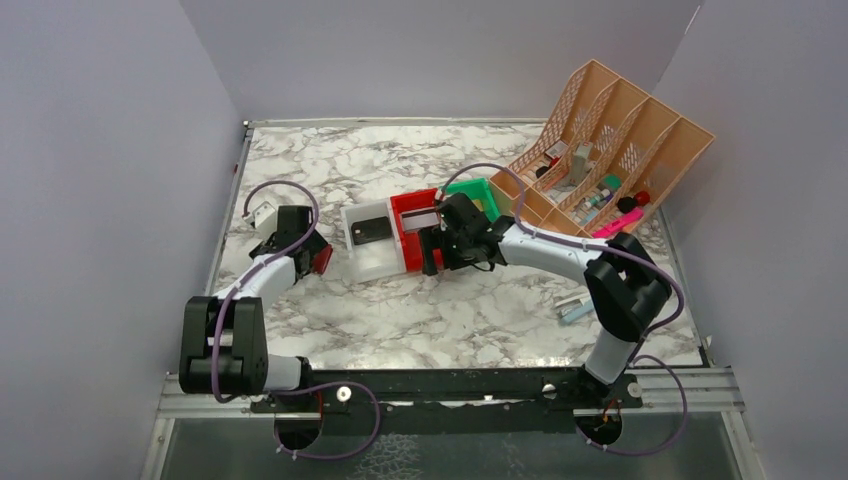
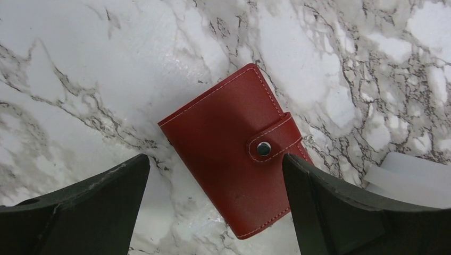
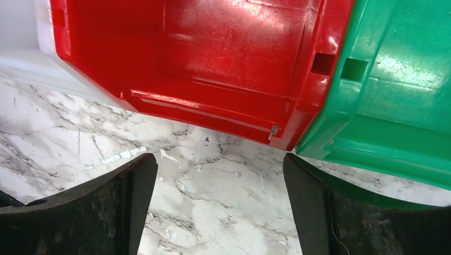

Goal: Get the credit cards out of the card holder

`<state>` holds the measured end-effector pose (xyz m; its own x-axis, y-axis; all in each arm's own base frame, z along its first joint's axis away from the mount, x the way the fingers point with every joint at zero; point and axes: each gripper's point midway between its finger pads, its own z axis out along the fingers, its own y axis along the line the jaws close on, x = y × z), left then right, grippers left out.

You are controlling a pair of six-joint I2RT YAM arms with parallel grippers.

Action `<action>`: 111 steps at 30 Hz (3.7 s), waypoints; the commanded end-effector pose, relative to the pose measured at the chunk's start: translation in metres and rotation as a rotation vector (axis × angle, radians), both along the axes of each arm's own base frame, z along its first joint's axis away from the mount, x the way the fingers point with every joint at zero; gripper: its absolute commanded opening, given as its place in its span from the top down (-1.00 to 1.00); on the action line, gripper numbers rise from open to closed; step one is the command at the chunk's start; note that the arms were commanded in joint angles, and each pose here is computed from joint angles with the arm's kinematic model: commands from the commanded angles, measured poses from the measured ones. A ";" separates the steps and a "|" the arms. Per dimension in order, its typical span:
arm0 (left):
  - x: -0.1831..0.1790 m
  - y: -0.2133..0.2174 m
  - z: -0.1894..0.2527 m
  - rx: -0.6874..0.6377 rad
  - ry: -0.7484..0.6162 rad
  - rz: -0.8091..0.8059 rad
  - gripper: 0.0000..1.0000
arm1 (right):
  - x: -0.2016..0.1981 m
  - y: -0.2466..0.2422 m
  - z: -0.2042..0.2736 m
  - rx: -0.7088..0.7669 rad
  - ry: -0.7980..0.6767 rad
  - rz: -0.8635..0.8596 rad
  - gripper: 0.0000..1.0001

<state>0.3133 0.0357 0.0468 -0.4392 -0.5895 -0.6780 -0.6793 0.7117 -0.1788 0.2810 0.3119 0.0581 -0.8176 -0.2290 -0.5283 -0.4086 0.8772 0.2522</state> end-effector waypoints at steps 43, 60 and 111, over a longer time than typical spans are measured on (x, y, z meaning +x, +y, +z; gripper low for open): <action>-0.092 -0.056 -0.016 -0.346 -0.143 -0.099 -0.62 | -0.064 -0.118 0.077 0.156 -0.218 -0.354 -0.99; -0.005 -0.029 0.013 -0.170 0.027 -0.079 -0.98 | -0.059 -0.139 0.082 0.102 -0.309 -0.377 -0.99; -0.103 -0.105 -0.031 -0.324 0.087 -0.337 -0.49 | -0.064 -0.125 0.079 0.141 -0.297 -0.292 -0.99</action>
